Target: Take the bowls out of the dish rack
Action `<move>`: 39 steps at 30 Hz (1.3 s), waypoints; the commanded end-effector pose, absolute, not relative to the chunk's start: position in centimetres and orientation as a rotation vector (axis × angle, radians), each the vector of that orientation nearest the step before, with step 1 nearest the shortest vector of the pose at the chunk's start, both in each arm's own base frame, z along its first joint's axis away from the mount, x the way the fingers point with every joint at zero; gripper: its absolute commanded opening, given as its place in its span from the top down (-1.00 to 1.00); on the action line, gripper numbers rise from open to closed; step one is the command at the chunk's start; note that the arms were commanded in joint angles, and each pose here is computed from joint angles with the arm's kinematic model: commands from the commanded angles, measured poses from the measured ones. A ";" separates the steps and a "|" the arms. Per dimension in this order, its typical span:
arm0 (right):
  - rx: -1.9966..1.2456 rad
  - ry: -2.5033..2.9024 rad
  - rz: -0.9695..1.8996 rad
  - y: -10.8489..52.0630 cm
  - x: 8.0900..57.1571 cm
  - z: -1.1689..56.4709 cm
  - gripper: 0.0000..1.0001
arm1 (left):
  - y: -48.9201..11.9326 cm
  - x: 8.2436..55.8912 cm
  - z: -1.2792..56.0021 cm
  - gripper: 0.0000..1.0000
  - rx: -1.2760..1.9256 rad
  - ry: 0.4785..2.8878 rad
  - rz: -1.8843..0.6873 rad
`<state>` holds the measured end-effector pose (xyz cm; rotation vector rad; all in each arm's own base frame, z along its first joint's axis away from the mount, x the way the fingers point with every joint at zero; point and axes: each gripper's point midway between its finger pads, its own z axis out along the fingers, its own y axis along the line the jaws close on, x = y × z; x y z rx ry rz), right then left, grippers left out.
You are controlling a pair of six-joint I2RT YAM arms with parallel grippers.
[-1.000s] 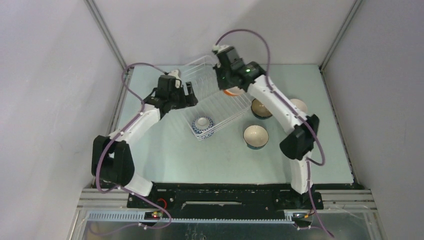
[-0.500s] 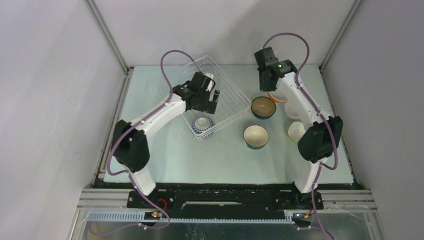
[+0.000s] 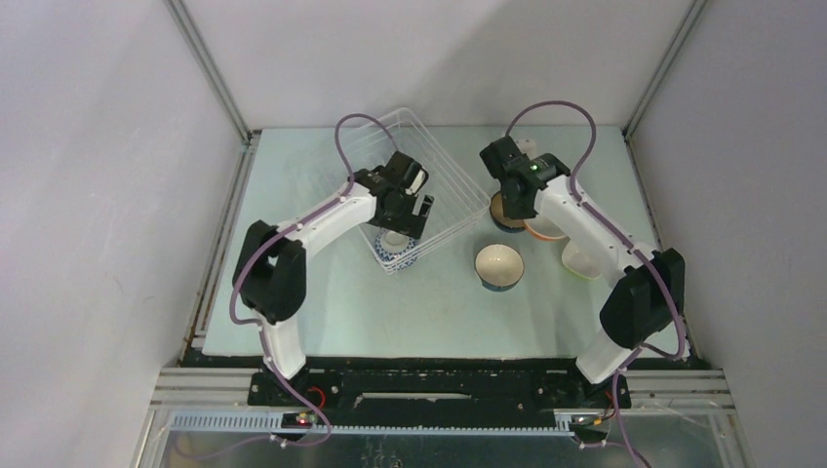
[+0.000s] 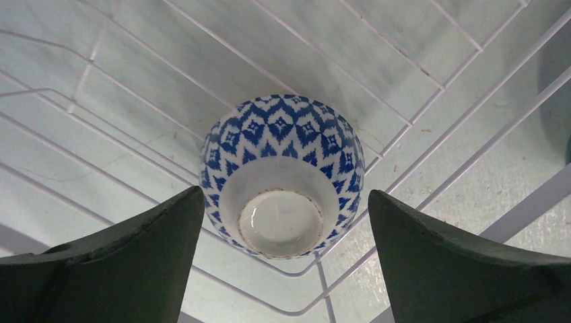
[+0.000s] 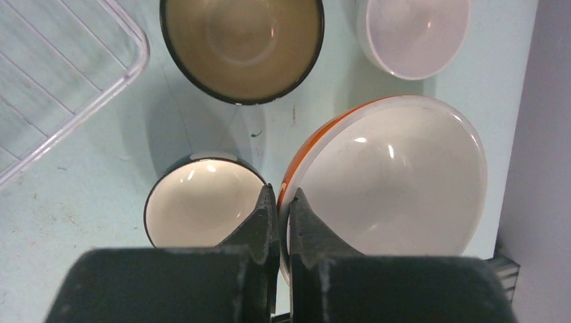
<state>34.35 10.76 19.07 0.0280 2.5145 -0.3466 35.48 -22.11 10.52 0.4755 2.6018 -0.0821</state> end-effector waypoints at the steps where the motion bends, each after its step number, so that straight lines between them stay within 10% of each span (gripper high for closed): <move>1: 0.093 2.486 -0.388 10.9 32.8 19.1 1.00 | -23.5 35.1 11.0 -1.00 0.534 2.612 -0.168; 17: 0.284 2.512 -0.529 5.6 37.1 17.9 1.00 | -23.5 35.1 7.8 -0.98 0.504 2.648 -0.155; 39: 0.427 2.653 -0.580 10.2 23.9 7.4 1.00 | -23.2 35.0 8.0 -0.95 0.482 2.629 -0.152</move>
